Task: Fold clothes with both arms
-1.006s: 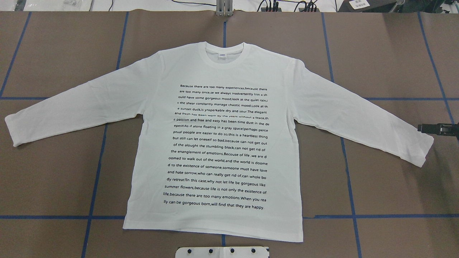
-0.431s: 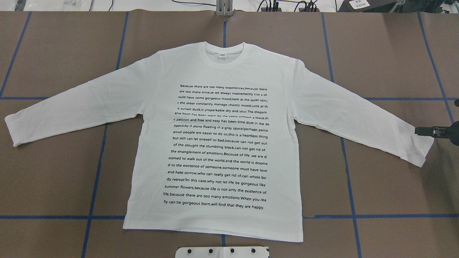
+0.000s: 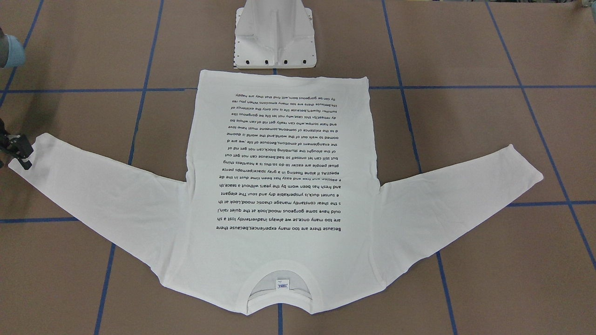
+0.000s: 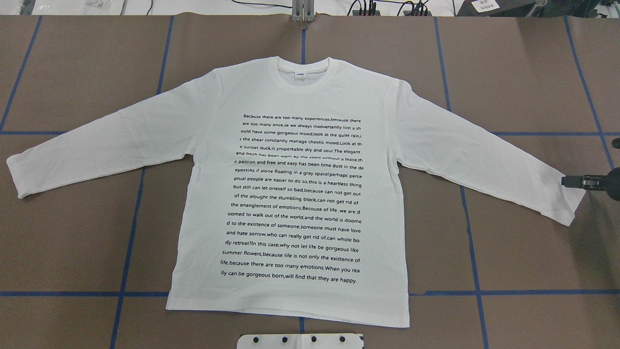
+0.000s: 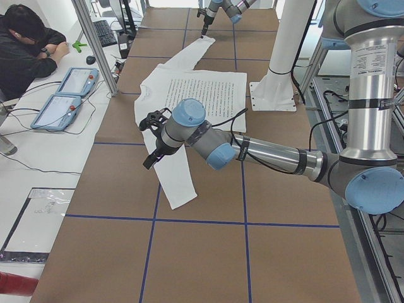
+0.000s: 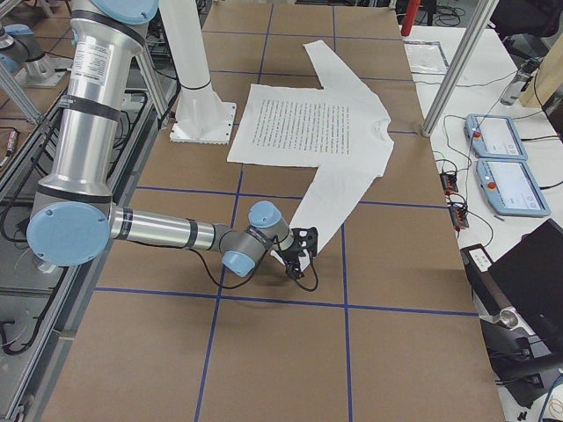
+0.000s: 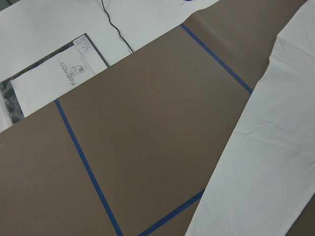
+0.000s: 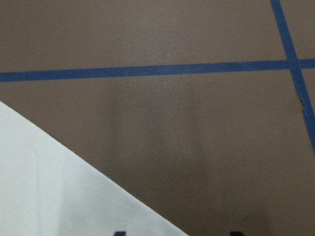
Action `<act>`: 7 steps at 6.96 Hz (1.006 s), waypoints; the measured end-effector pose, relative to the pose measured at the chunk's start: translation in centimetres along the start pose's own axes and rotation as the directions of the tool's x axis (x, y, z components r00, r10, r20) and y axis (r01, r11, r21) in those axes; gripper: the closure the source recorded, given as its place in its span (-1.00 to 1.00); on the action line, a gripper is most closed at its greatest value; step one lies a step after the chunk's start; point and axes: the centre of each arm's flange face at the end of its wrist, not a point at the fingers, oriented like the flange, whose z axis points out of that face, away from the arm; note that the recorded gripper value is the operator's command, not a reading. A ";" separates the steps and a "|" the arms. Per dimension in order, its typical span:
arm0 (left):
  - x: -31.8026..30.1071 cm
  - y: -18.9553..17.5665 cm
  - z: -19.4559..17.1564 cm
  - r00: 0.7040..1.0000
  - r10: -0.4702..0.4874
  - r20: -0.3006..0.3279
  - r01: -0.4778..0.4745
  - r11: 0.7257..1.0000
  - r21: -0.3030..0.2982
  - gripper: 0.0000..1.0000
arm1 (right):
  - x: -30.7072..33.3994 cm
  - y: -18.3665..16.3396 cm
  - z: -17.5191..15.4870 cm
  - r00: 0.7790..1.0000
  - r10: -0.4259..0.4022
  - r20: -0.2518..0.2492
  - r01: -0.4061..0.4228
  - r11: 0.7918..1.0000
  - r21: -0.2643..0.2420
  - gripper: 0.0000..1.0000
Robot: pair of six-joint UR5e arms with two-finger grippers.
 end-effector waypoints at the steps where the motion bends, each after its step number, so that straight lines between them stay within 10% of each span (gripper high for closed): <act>1: 0.0 0.0 0.0 1.000 -0.001 0.000 0.001 1.000 -0.001 -1.00 | 0.2 0.2 0.0 1.000 -0.001 -0.004 0.001 1.000 -0.003 -0.47; 4: 0.0 0.1 0.1 1.000 -0.001 0.000 0.001 1.000 -0.002 -1.00 | 0.9 1.1 0.0 1.000 -0.004 -0.016 0.004 1.000 -0.016 -0.39; 7: 0.0 0.0 0.0 1.000 0.001 0.000 -0.001 1.000 0.001 -1.00 | 0.7 1.2 0.1 1.000 -0.002 -0.013 0.002 1.000 -0.019 0.99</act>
